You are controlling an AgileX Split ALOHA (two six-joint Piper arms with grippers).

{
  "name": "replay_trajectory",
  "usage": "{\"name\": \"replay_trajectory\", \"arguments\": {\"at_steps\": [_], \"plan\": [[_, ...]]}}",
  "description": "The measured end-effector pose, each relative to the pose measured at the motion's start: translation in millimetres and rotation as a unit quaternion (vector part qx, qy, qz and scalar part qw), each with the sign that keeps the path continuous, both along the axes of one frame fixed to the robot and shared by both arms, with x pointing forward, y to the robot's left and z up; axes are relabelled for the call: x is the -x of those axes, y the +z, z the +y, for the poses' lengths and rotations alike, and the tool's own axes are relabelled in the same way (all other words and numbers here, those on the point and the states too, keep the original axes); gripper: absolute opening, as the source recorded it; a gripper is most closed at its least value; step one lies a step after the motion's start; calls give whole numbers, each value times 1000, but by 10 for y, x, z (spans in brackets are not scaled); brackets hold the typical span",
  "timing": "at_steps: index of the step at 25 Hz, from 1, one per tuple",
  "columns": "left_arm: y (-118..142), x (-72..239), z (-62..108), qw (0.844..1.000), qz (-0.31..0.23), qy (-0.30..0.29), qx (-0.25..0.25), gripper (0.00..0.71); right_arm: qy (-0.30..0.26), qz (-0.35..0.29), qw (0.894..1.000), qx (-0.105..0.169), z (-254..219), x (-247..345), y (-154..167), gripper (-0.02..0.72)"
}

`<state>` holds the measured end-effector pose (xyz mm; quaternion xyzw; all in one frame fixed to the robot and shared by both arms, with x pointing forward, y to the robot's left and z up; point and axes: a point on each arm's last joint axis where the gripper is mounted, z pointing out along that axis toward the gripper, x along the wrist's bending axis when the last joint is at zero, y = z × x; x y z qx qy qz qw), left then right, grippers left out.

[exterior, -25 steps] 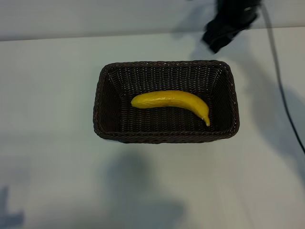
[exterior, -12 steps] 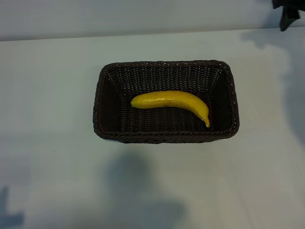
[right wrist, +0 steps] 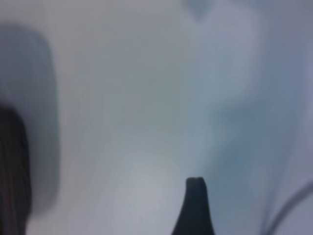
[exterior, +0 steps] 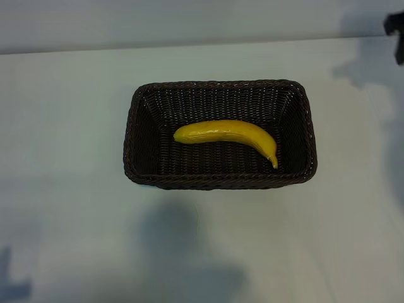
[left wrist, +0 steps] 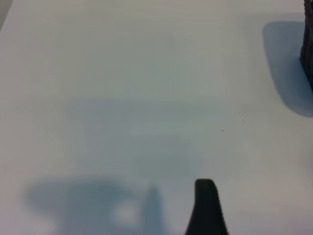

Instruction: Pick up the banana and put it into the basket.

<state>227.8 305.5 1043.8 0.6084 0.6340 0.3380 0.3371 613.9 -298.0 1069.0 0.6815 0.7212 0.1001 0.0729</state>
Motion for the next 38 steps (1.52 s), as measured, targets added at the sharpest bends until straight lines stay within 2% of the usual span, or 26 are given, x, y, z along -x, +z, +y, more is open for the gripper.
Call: {"name": "replay_trajectory", "arguments": {"at_steps": [5, 10, 16, 19, 23, 29, 38], "plan": [[0, 0, 0, 1000, 0, 1, 2, 551, 4, 11, 1000, 3, 5, 915, 126, 593], [0, 0, 0, 1000, 0, 1, 2, 551, 4, 0, 1000, 4, 15, 1684, 122, 592], [0, 0, 0, 1000, 0, 1, 2, 551, 1, -20, 1000, 3, 21, 2395, -61, 592], [0, 0, 0, 1000, 0, 1, 2, 551, -5, -55, 998, 2, 23, 2743, -190, 592], [0, 0, 0, 1000, 0, 1, 2, 551, -9, -103, 995, 3, 23, 2990, -398, 592], [0, 0, 0, 1000, 0, 1, 1, 551, -16, -197, 980, 3, 18, 3186, -334, 592], [0, 0, 0, 1000, 0, 1, 1, 551, -19, -236, 972, 4, 15, 3288, -294, 592]]}}
